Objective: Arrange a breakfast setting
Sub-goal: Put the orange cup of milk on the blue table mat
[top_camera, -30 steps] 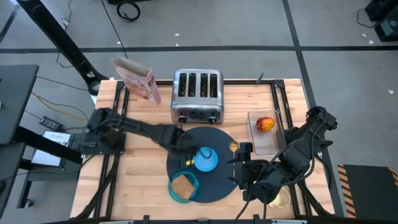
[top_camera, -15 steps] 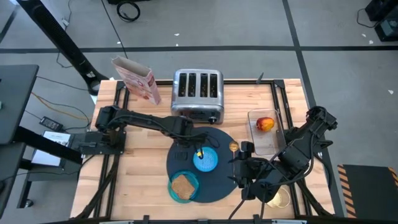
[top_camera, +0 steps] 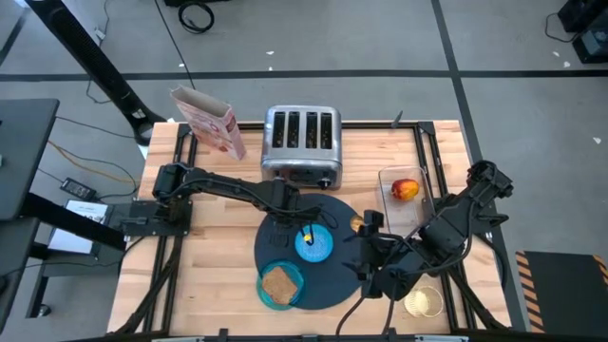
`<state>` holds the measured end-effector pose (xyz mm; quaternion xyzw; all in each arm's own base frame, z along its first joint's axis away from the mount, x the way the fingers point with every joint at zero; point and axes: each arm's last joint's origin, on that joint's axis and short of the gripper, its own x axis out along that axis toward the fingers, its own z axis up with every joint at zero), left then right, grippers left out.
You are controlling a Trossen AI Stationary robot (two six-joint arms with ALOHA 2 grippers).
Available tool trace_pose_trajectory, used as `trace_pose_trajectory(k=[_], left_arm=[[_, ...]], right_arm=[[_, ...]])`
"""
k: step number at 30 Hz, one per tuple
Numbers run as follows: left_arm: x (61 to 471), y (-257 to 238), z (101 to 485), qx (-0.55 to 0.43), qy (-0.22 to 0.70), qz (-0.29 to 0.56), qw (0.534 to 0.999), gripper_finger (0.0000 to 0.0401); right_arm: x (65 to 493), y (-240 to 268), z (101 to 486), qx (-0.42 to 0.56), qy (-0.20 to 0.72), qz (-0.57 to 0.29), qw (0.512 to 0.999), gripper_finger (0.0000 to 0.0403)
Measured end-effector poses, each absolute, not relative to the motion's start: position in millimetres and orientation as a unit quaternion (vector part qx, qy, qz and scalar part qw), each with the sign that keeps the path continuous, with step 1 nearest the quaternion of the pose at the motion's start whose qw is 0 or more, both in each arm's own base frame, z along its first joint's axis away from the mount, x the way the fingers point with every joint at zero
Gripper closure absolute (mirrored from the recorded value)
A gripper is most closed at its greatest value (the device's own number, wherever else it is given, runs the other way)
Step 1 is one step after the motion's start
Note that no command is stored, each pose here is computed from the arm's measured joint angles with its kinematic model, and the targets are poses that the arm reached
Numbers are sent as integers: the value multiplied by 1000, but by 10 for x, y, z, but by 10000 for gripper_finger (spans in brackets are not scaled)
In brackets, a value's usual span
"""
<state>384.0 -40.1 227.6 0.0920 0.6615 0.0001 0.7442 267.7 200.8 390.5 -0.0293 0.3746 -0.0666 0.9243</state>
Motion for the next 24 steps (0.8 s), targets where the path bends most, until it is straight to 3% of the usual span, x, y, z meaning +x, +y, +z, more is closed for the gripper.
trace_pose_trajectory(k=[24], left_arm=[[3868,-406,2269,75,653,10,754,379]], right_arm=[[2662,2028,3901,-30,381,-55,922,160]])
